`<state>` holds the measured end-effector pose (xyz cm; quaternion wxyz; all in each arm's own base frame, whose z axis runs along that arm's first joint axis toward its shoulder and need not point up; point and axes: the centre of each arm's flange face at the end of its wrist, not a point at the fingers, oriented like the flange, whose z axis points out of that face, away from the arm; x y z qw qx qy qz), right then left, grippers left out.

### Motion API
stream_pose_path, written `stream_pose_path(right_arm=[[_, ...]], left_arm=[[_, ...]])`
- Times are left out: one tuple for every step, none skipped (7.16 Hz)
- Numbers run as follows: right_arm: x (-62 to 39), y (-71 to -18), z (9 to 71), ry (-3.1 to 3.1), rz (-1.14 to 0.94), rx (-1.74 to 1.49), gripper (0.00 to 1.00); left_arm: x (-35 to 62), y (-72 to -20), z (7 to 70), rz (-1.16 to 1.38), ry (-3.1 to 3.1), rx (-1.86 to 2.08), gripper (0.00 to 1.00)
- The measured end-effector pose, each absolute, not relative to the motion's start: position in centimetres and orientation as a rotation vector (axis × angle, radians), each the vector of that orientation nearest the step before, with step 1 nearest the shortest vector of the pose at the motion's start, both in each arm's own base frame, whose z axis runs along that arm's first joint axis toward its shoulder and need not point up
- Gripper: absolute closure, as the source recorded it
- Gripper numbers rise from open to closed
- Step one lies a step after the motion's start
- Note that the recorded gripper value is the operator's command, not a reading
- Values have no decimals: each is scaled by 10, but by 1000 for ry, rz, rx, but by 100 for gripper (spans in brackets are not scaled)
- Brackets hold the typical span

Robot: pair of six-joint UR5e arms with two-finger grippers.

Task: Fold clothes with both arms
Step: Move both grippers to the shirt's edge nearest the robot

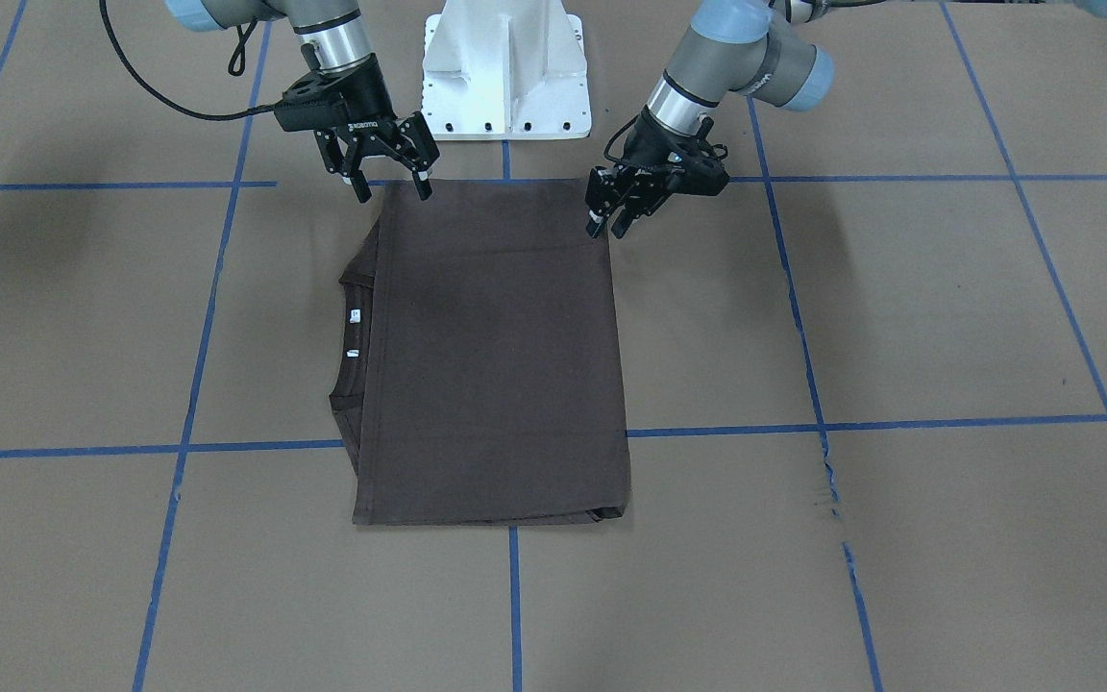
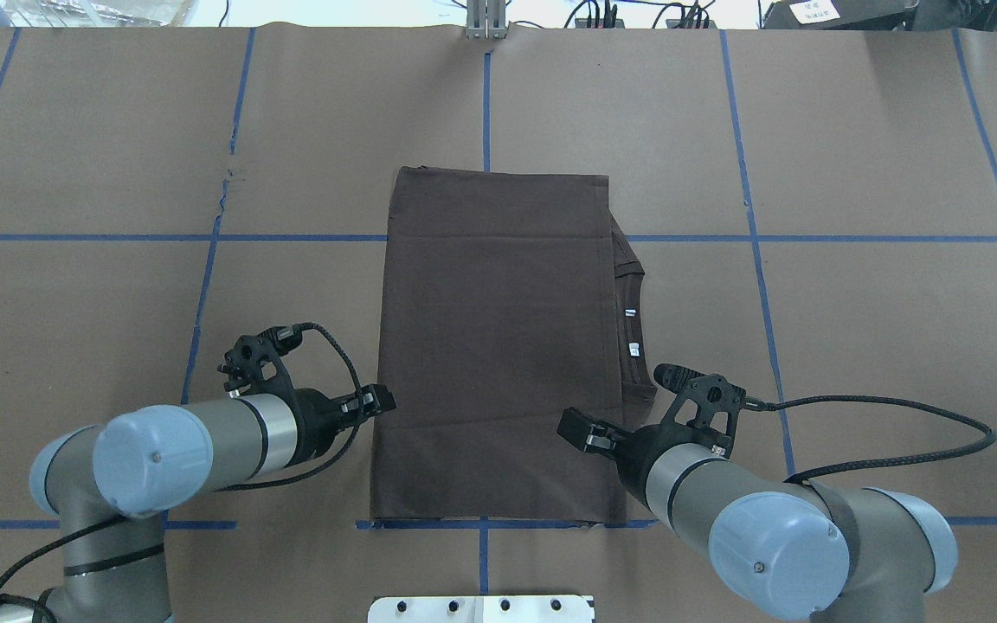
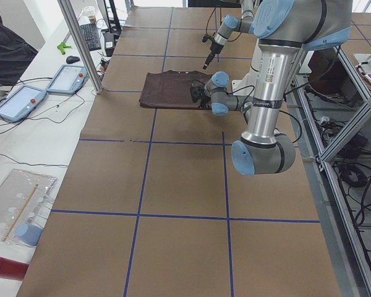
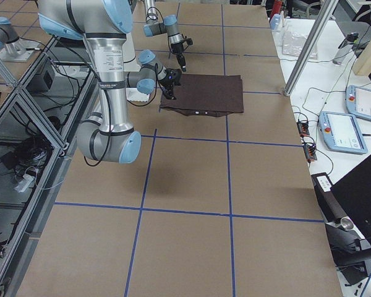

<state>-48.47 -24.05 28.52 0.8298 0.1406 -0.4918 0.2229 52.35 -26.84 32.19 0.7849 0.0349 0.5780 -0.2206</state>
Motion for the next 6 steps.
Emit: stream_pose_path(right_arm=[[-484,-241,286,-1041,474,300,0],[-485,-241,287,-1039,475,300,0],[-484,-242,287,-1039,475,301,0],[-484,-242,288,-1038,475,301,0],[-484,-242,288,-1037,475,301,0],[-485,-242,289,-1036,475,301,0]], left_arm=[[530,-252,326,-487,1236,57,51],[534,-245,327,-489,1221,51,51],[534,-241,327,-487,1213,48,50],[534,-239,325,-483,1208,45,50],[534,-232,321,-473,1200,39,49],[535,-222,316,-458,1187,30,49]])
